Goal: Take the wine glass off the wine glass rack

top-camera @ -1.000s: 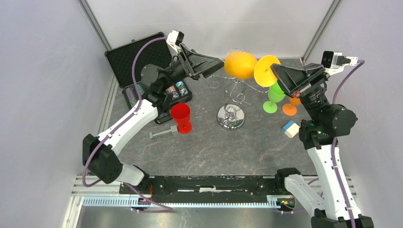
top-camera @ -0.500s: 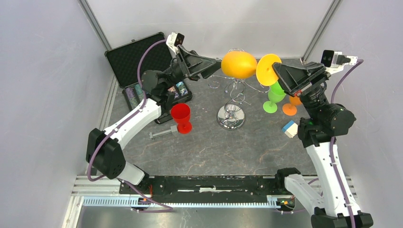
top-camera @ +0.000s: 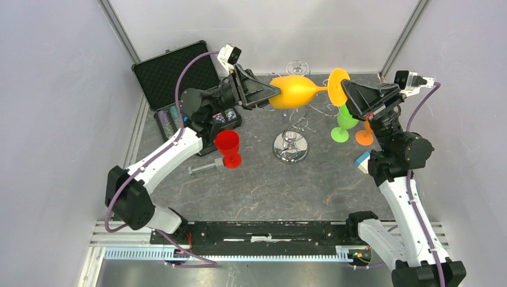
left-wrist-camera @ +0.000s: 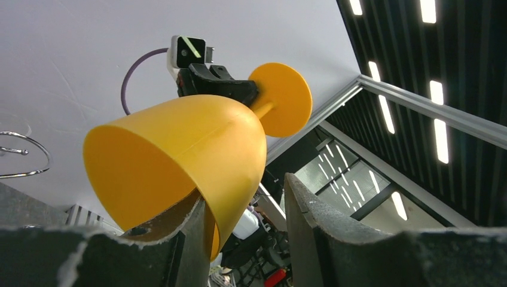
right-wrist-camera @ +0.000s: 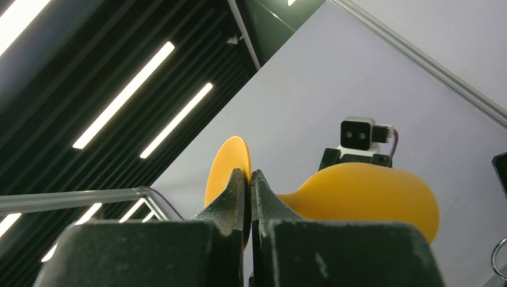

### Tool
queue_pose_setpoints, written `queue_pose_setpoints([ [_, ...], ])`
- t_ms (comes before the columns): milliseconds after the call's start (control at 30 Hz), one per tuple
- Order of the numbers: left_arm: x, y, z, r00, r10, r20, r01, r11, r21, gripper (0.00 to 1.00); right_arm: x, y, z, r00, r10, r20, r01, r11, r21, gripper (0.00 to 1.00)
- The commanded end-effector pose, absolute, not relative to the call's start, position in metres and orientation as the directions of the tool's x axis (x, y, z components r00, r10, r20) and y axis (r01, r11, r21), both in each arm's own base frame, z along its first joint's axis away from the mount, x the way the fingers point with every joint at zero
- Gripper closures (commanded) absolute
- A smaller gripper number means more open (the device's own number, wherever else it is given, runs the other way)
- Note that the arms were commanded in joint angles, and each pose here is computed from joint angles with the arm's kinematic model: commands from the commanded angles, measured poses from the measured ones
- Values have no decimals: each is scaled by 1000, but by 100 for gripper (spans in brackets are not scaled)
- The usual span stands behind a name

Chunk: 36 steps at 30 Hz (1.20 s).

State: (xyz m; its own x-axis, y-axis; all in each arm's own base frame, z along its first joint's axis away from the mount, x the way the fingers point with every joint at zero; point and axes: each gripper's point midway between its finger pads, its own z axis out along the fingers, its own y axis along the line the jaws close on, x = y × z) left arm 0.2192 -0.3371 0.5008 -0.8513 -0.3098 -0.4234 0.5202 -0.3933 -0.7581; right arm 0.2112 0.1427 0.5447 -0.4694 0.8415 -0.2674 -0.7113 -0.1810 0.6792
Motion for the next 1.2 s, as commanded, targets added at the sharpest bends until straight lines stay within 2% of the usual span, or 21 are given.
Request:
queue_pose_setpoints([
  [0,164,-318,539,-754,-309,-579,652,-452,-609,66,238,144,520,-442,856,-267,-671,-118,732,100],
  [367,153,-312,545,-725,-317,-612,681,-466,-565,98,244,138,511,-425,876,-230,-648,-116,753,100],
  [600,151,-310,546,-710,-323,-626,695,-463,-550,98,244,138,511,-423,878,-225,-646,-118,754,100],
  [633,151,-310,546,-708,-323,-628,697,-461,-550,90,244,138,512,-422,878,-225,-647,-118,753,100],
  [667,152,-311,545,-707,-323,-629,699,-456,-551,72,243,137,512,-422,879,-223,-647,-120,753,100],
  [700,152,-311,545,-702,-325,-634,704,-453,-547,59,243,137,512,-421,880,-220,-647,-120,753,100],
  [733,151,-311,545,-698,-327,-637,708,-448,-545,50,243,136,513,-418,882,-219,-648,-120,752,100],
  [800,151,-311,545,-686,-334,-647,720,-440,-536,46,244,135,512,-414,885,-212,-644,-120,755,100],
  [900,150,-310,546,-670,-342,-659,735,-428,-525,75,248,133,507,-407,892,-197,-630,-118,768,100],
  [1000,151,-310,545,-661,-346,-665,744,-413,-525,97,250,132,504,-403,896,-183,-617,-119,778,100],
  [1167,151,-310,544,-646,-353,-677,758,-400,-514,98,252,131,499,-407,897,-171,-601,-122,790,100],
])
